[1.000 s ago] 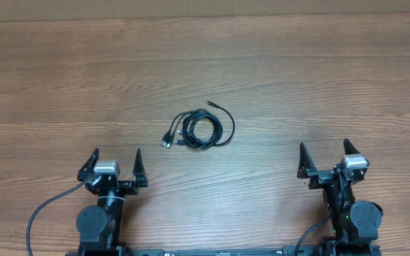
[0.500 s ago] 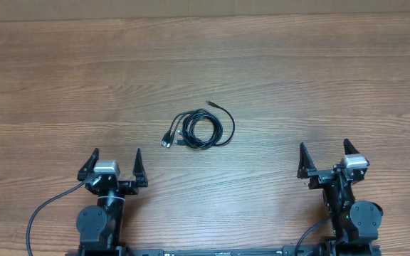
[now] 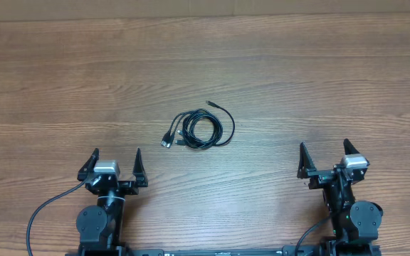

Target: Untangle cables

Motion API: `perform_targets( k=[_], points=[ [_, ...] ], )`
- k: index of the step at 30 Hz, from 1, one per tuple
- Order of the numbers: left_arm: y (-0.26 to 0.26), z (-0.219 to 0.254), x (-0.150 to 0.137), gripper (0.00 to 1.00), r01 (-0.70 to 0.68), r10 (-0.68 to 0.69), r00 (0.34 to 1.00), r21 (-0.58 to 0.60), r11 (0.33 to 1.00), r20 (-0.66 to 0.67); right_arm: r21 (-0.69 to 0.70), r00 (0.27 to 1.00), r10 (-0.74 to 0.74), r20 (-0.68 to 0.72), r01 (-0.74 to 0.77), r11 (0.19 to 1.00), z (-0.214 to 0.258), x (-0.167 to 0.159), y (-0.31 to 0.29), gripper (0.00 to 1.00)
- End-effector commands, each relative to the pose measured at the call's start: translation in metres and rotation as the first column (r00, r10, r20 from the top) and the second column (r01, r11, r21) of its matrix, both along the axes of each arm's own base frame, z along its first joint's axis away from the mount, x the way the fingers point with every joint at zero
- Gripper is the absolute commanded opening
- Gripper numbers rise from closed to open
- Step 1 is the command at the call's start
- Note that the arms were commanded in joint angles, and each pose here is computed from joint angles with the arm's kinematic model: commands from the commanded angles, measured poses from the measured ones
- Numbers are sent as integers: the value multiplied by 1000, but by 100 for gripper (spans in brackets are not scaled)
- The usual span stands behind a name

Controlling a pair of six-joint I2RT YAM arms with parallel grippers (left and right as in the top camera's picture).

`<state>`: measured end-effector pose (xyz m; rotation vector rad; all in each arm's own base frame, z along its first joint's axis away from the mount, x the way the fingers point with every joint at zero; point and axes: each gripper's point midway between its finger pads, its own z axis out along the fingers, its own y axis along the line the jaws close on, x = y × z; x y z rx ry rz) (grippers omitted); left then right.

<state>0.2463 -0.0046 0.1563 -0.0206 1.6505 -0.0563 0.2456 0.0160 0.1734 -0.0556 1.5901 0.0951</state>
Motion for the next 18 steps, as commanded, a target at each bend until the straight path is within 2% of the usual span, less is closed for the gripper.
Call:
perform_targets(
  k=[1,10,18],
  points=[
    [-1,-1,0,100,10,-10,1000,21,1000,3,-4,1000,2,3,-2,1000,-2,0,1,100],
    [-1,0,0,99,10,-10,1000,18,1000,4,-4,1000,2,2,-2,1000,-2,0,1,100],
    [-1,0,-1,100,6,-6,1000,-37,999,-2,-3,1000,2,4,-2,1000,-2,0,1,100]
  ],
)
